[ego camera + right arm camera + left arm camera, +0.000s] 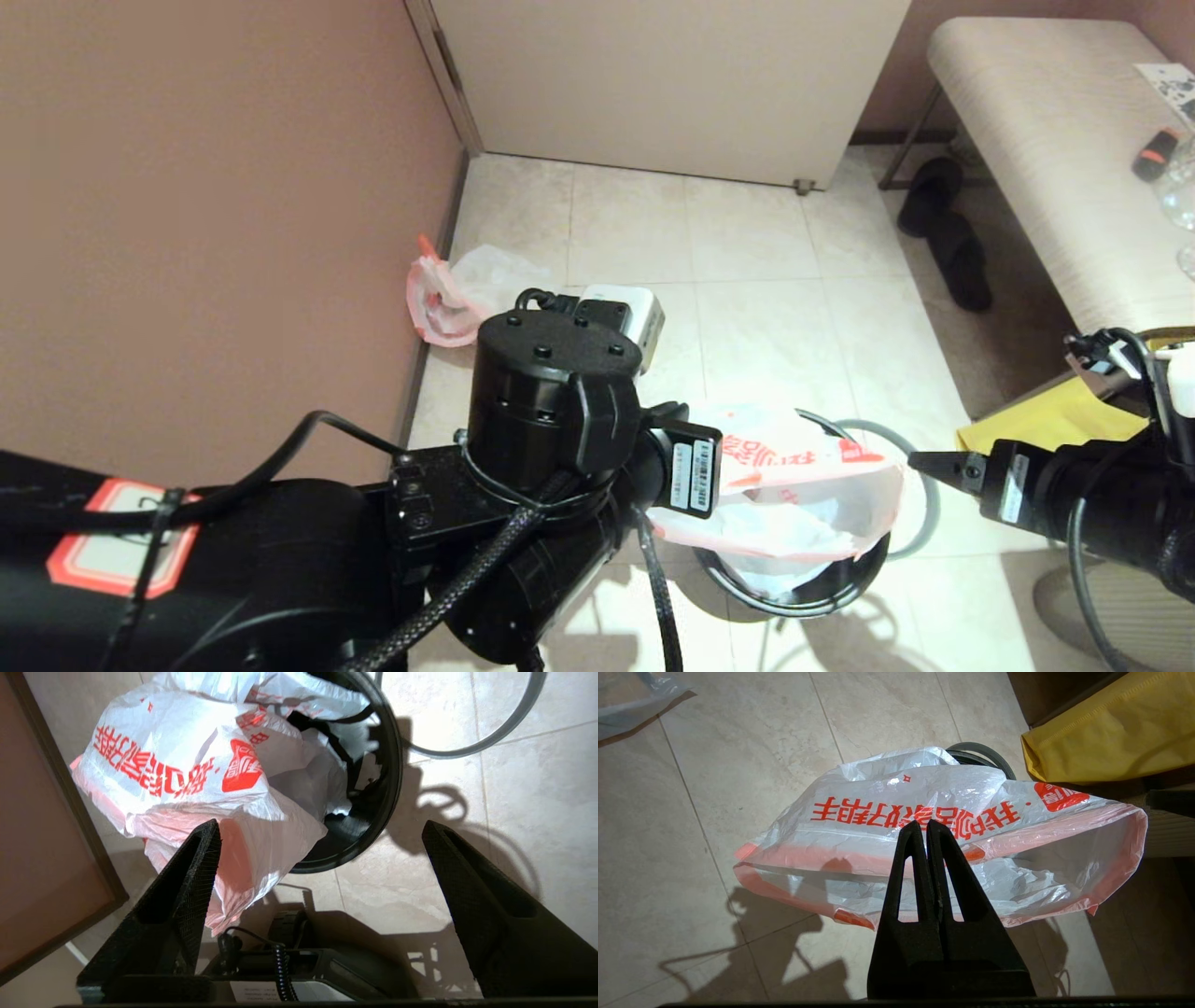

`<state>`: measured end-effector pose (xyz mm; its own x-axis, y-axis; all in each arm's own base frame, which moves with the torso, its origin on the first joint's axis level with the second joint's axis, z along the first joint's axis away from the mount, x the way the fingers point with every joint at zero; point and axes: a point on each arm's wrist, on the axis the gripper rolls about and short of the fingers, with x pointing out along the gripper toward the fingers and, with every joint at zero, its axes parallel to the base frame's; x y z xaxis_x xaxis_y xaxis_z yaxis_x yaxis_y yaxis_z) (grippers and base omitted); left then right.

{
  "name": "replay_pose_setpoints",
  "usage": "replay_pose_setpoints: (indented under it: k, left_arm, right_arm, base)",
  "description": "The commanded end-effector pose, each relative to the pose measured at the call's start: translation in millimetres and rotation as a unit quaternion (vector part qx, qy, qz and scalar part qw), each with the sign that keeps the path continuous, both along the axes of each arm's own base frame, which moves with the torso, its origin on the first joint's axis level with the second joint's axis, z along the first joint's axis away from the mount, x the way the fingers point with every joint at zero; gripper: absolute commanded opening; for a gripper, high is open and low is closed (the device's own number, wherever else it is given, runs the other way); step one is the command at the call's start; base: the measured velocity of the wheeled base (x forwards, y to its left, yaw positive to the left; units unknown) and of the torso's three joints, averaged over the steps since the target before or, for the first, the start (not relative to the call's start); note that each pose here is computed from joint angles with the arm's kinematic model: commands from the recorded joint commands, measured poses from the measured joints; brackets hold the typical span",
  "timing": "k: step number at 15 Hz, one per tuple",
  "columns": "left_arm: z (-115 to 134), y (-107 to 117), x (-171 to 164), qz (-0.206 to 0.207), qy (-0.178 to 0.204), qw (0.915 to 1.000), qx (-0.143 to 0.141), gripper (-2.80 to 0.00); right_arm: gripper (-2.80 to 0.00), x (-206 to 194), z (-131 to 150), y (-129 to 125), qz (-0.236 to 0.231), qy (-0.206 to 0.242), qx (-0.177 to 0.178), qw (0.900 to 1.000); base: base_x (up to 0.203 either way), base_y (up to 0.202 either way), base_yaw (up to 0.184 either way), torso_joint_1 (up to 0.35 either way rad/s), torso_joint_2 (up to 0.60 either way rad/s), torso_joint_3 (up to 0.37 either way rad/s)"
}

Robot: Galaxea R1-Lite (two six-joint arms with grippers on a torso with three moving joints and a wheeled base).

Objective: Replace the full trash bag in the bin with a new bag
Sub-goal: Put the new garbage bag on the trash can

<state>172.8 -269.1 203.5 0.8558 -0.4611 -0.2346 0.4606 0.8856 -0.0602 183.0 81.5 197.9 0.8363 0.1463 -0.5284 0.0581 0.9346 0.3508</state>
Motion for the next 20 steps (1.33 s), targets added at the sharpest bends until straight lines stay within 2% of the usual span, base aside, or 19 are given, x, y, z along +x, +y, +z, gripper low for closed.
replay_pose_setpoints:
  k: [1,3,5,8,13,15,17,18,19,20]
  left_arm:
    - [-1,-1,1,0.002,0.000,1.0000,0.000,-2.80]
    - [1,-1,0,0.002,-0.002,1.0000,-0.002,-2.80]
    - [2,0,0,0.002,-0.002,1.0000,-0.003,-2.80]
    - [0,-1,1,0.002,-0.001,1.0000,-0.001,-2.80]
    - [-2,-2,2,0.003,0.000,1.0000,0.001,-2.80]
    - [-2,-3,2,0.002,-0.001,1.0000,-0.001,-2.80]
    - [-4,-4,3,0.003,-0.002,1.0000,-0.002,-2.80]
    - [-8,-6,5,0.004,0.001,1.0000,0.003,-2.80]
    - [-11,-6,5,0.003,0.005,1.0000,0.007,-2.80]
    - [-15,-4,5,0.005,0.011,0.9999,0.009,-2.80]
  right_arm:
    - [0.00,-5,5,-2,-0.004,-0.013,0.005,1.000]
    - [0.00,-7,4,1,0.007,-0.010,0.003,1.000]
    - [0.00,-8,-4,9,0.026,0.017,-0.012,0.999]
    - [0.00,-5,-10,13,0.034,0.031,-0.025,0.999]
    - [0.00,27,-29,31,0.043,0.058,-0.067,0.995]
    - [0.00,45,-44,38,0.019,0.068,-0.123,0.990]
    - [0.00,61,-62,45,-0.009,0.079,-0.179,0.981]
    - [0.00,68,-70,48,-0.016,0.082,-0.195,0.977]
    - [-0.62,75,-75,52,-0.020,0.081,-0.200,0.976]
    - [-2.80,82,-76,55,-0.024,0.070,-0.198,0.977]
  base:
    - [0.000,0.000,0.000,0.000,0.00,0.000]
    - [0.000,0.000,0.000,0.000,0.00,0.000]
    - [0.000,0.000,0.000,0.000,0.00,0.000]
    - [0.000,0.000,0.000,0.000,0.00,0.000]
    - [0.000,0.000,0.000,0.000,0.00,0.000]
    - [0.000,0.000,0.000,0.000,0.00,0.000]
    - [0.000,0.000,0.000,0.000,0.00,0.000]
    - [0.000,0.000,0.000,0.000,0.00,0.000]
    - [0.000,0.000,0.000,0.000,0.00,0.000]
    - [0.000,0.000,0.000,0.000,0.00,0.000]
